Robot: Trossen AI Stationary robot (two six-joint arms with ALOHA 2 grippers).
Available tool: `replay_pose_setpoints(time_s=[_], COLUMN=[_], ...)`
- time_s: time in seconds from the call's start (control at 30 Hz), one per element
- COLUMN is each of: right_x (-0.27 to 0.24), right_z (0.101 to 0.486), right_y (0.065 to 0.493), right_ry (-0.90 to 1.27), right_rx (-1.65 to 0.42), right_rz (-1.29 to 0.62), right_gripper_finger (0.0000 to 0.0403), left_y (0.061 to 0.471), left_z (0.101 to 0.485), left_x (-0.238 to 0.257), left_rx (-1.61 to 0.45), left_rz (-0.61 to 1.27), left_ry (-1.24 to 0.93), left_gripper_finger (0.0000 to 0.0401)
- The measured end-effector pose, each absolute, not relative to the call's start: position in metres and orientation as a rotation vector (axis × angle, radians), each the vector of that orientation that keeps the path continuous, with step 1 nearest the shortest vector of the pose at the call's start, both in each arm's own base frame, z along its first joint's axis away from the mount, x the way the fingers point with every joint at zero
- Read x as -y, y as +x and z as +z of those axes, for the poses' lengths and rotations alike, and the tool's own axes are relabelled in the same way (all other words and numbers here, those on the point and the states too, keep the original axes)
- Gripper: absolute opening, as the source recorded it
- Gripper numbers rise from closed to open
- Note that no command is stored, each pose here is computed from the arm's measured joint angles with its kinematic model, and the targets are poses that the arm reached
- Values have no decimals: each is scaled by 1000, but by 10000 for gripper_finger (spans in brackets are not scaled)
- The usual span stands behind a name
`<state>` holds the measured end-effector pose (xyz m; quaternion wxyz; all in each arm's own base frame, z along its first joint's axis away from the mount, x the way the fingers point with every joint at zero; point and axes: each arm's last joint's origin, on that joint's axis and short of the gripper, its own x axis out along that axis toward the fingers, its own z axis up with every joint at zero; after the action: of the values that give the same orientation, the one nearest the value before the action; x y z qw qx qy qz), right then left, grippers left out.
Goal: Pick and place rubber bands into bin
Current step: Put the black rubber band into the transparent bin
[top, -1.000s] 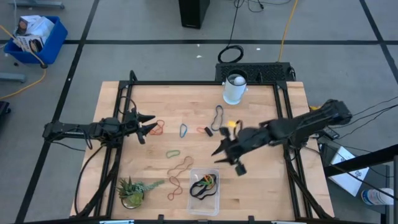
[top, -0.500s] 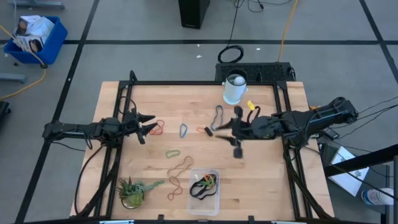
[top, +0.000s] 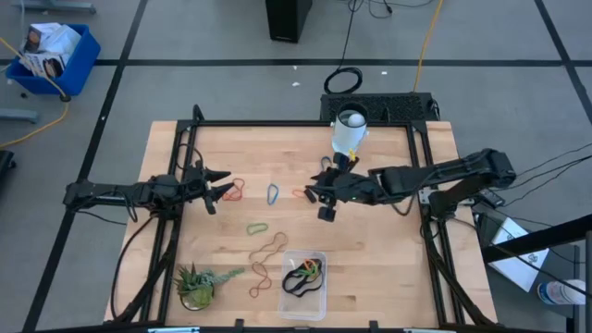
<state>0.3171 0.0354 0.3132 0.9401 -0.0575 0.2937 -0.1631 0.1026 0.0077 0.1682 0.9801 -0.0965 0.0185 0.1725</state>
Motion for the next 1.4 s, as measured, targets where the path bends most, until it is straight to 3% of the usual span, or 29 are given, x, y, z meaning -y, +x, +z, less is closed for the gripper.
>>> replay_pose_setpoints(time_s=[0.13, 0.37, 0.53, 0.77, 0.97, 1.1, 1.4], right_x=[-33, -33, -35, -29, -23, -16, -9], right_z=[305, 304, 304, 271, 213, 189, 169], right_y=[321, 320, 320, 316, 307, 292, 287], right_ry=[-118, -182, -121, 42, 96, 86, 107], right_rx=[-638, -661, -652, -655, -473, -376, -403], right_rz=[-342, -321, -336, -417, -416, -515, -537], right_gripper_finger=[149, 231, 260, 261, 257, 256, 256], left_y=[103, 103, 103, 103, 103, 103, 103], left_z=[168, 168, 168, 168, 168, 168, 168], left_x=[-8, -8, -8, -8, -8, -8, -8], left_rx=[-37, -37, -37, -37, -38, -37, -42], left_rz=[348, 348, 347, 348, 348, 348, 347], left_ry=[-195, -195, -195, -195, -196, -196, -170], left_gripper_finger=[209, 209, 209, 209, 209, 209, 209])
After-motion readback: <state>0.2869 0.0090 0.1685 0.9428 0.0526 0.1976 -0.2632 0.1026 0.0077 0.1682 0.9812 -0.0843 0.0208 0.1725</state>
